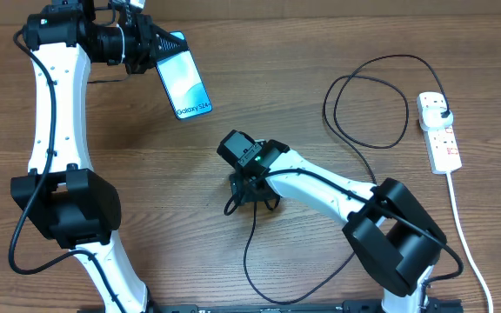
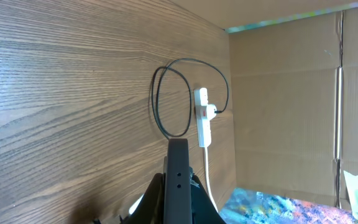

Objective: Plug charger to phone and switch on socket
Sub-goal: 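Move the right gripper down over the black cable's connector end, then close the right gripper on the cable just behind the connector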

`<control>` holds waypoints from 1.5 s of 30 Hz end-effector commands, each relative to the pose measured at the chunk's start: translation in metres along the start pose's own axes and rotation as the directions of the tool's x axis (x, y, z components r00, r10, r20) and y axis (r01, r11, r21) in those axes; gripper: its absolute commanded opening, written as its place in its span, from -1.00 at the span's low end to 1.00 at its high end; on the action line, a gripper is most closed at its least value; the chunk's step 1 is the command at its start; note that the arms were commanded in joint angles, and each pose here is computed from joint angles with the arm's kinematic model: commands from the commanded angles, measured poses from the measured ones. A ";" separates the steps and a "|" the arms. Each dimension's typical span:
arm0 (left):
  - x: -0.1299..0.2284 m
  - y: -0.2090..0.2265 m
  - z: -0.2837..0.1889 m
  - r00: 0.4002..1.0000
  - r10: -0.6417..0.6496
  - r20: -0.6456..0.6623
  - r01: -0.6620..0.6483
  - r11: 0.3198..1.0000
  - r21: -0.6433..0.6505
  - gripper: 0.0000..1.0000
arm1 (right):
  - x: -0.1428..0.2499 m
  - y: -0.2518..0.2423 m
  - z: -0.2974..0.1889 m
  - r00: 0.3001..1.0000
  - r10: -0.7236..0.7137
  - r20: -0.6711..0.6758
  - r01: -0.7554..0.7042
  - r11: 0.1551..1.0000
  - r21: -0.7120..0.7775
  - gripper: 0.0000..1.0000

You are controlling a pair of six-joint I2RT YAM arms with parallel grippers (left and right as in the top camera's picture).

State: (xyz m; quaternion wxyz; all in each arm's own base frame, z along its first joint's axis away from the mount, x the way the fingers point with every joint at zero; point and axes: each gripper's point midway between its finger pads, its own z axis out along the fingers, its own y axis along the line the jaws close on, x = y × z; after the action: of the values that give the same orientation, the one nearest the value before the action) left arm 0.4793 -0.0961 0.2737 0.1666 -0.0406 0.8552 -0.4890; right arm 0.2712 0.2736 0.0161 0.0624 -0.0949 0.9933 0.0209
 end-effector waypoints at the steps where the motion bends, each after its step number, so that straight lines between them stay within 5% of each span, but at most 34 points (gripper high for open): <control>1: -0.001 -0.007 0.001 0.999 0.032 -0.006 -0.032 0.999 0.038 -0.92 | -0.006 0.008 -0.003 1.000 -0.013 0.014 0.013 1.000 -0.015 0.42; 6: -0.001 -0.007 0.001 0.999 0.032 -0.006 -0.032 0.999 0.038 -0.92 | -0.005 0.007 0.000 1.000 -0.014 0.006 0.014 1.000 -0.010 -0.07; 35: 0.000 -0.007 0.001 1.000 0.031 -0.006 -0.030 0.999 0.038 -0.92 | 0.000 0.010 0.015 0.999 -0.034 -0.033 0.033 0.999 -0.016 -0.22; 45: 0.000 -0.007 0.001 1.000 0.031 -0.006 -0.030 0.999 0.038 -0.92 | -0.001 0.015 0.015 0.999 -0.028 -0.034 0.027 0.999 -0.037 -0.80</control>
State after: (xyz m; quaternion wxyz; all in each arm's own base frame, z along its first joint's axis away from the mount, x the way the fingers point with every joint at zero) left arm 0.4793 -0.0961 0.2737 0.1672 -0.0395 0.8553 -0.4888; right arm 0.2687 0.2796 0.0011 0.0424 -0.1094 0.9928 0.0256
